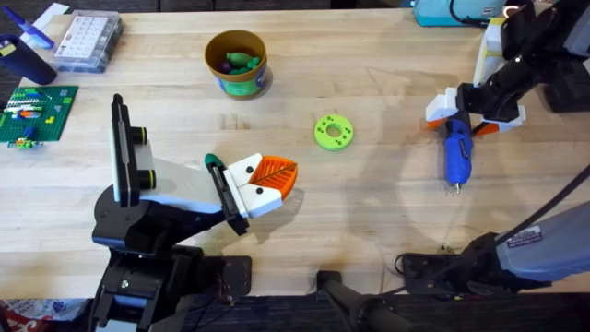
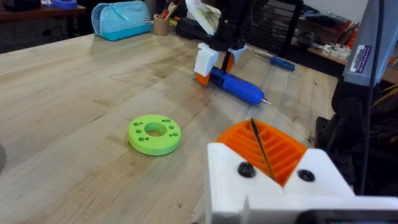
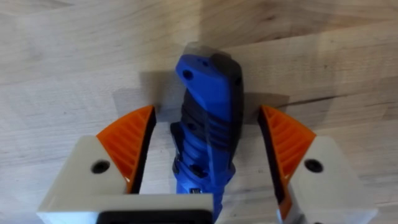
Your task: Pick up the gripper from the table and insert it into the empty holder that is missing its gripper. Then pick up a screw, insert it into the mounting hole, and use the screwdriver to tighten it. Finally, clean up the table by picking up the vegetable and placing it into the bucket.
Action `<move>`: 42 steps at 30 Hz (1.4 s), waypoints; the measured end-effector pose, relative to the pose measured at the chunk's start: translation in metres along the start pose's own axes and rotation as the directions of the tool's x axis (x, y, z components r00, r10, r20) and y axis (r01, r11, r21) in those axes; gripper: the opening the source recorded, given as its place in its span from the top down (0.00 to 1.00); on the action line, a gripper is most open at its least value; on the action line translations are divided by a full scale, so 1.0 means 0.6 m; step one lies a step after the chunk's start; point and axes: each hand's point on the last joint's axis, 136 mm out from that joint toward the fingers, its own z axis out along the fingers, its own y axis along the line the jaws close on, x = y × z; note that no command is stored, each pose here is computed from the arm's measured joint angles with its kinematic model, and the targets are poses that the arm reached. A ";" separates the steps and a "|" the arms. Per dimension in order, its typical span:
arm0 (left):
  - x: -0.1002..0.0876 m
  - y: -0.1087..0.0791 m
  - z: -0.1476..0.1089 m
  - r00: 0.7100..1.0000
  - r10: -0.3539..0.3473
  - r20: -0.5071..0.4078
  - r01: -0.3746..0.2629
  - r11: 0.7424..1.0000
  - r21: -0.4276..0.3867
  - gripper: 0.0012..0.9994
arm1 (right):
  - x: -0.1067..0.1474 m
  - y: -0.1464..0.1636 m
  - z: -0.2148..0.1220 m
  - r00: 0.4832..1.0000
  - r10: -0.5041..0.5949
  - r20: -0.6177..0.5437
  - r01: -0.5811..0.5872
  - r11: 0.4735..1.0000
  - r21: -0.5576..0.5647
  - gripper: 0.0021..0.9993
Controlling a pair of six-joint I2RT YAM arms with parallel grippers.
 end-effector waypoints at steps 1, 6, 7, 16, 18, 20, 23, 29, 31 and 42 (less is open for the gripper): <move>0.000 0.000 0.000 1.000 -0.001 0.000 0.001 1.000 0.000 0.99 | 0.000 0.000 0.000 1.000 0.000 0.000 0.000 1.000 0.000 0.03; 0.001 0.000 0.000 1.000 -0.006 -0.002 0.006 1.000 0.000 0.99 | 0.000 0.000 0.000 1.000 0.018 0.001 -0.018 1.000 0.000 0.03; 0.001 0.000 0.000 1.000 -0.006 -0.002 0.006 1.000 0.000 0.99 | -0.001 0.000 0.000 1.000 0.025 0.002 -0.025 1.000 0.000 0.03; 0.001 0.000 0.000 1.000 -0.007 -0.002 0.007 1.000 0.000 0.99 | 0.006 0.001 -0.015 0.998 0.057 0.006 -0.057 0.998 -0.002 0.03; 0.001 0.000 0.000 1.000 -0.007 -0.002 0.007 1.000 0.000 0.99 | 0.008 0.001 -0.036 0.998 0.060 0.032 -0.060 0.998 -0.004 0.03; 0.001 0.000 0.000 1.000 -0.007 -0.002 0.007 1.000 0.000 0.99 | 0.010 0.001 -0.065 0.996 0.061 0.070 -0.061 0.998 -0.006 0.03; 0.001 0.000 0.000 1.000 -0.008 -0.002 0.008 1.000 0.000 0.99 | 0.012 0.001 -0.104 0.989 0.064 0.135 -0.063 0.998 -0.009 0.03; 0.001 0.000 0.000 1.000 -0.007 -0.002 0.007 1.000 0.000 0.99 | 0.030 0.001 -0.140 0.984 0.068 0.165 -0.067 0.998 -0.011 0.03; 0.001 0.000 0.000 1.000 -0.007 -0.002 0.007 1.000 0.000 0.99 | 0.033 0.001 -0.138 0.985 0.068 0.159 -0.067 0.998 -0.011 0.03; 0.001 0.000 0.000 1.000 -0.007 -0.002 0.007 1.000 0.000 0.99 | 0.025 0.001 -0.065 0.979 0.079 0.190 -0.078 0.997 -0.014 0.03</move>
